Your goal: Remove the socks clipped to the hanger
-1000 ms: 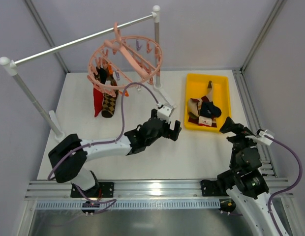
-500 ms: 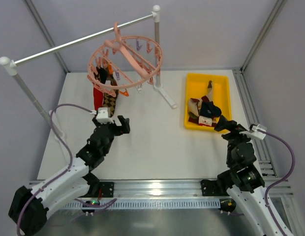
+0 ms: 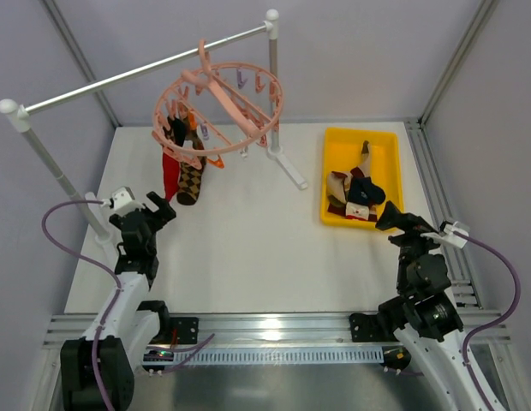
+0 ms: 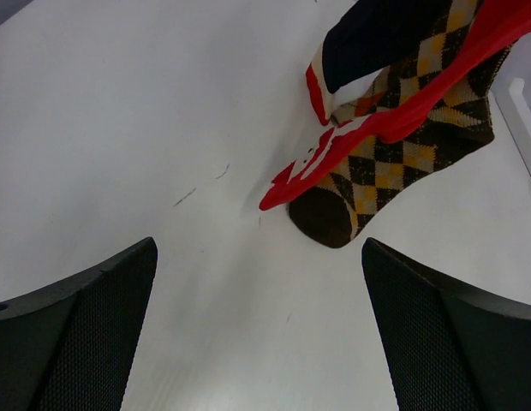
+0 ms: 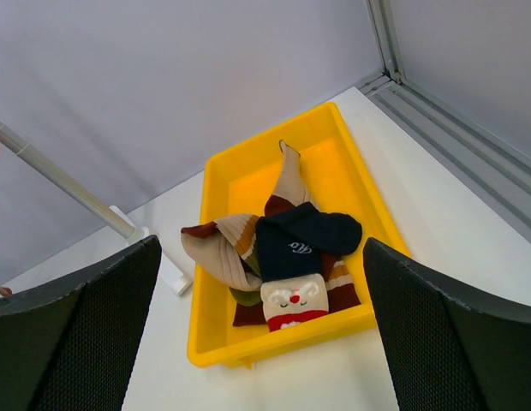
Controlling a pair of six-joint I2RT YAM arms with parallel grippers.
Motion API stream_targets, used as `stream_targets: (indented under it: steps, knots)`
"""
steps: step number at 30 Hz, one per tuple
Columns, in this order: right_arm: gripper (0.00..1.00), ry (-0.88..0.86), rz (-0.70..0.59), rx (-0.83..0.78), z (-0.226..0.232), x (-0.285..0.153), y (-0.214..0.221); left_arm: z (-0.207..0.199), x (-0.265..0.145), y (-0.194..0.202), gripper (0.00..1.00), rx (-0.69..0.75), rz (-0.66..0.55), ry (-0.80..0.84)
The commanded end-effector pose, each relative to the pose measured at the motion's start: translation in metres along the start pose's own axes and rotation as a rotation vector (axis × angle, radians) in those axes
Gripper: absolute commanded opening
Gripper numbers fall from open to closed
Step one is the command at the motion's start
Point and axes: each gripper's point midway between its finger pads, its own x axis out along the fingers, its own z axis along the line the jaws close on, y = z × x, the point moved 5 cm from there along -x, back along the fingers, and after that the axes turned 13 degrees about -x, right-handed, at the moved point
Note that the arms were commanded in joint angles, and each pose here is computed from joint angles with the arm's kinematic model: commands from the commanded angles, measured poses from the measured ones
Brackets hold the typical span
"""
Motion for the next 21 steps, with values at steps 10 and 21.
stream_targets:
  steps: [10, 21]
  knots:
    - [1.00, -0.008, -0.032, 0.011, 0.000, -0.002, -0.010, -0.044, 0.028, -0.020, 1.00, 0.078, -0.065, 0.257]
    - [1.00, -0.014, -0.040, 0.015, -0.001, -0.004, -0.013, -0.057, 0.058, -0.013, 1.00, 0.219, -0.027, 0.329]
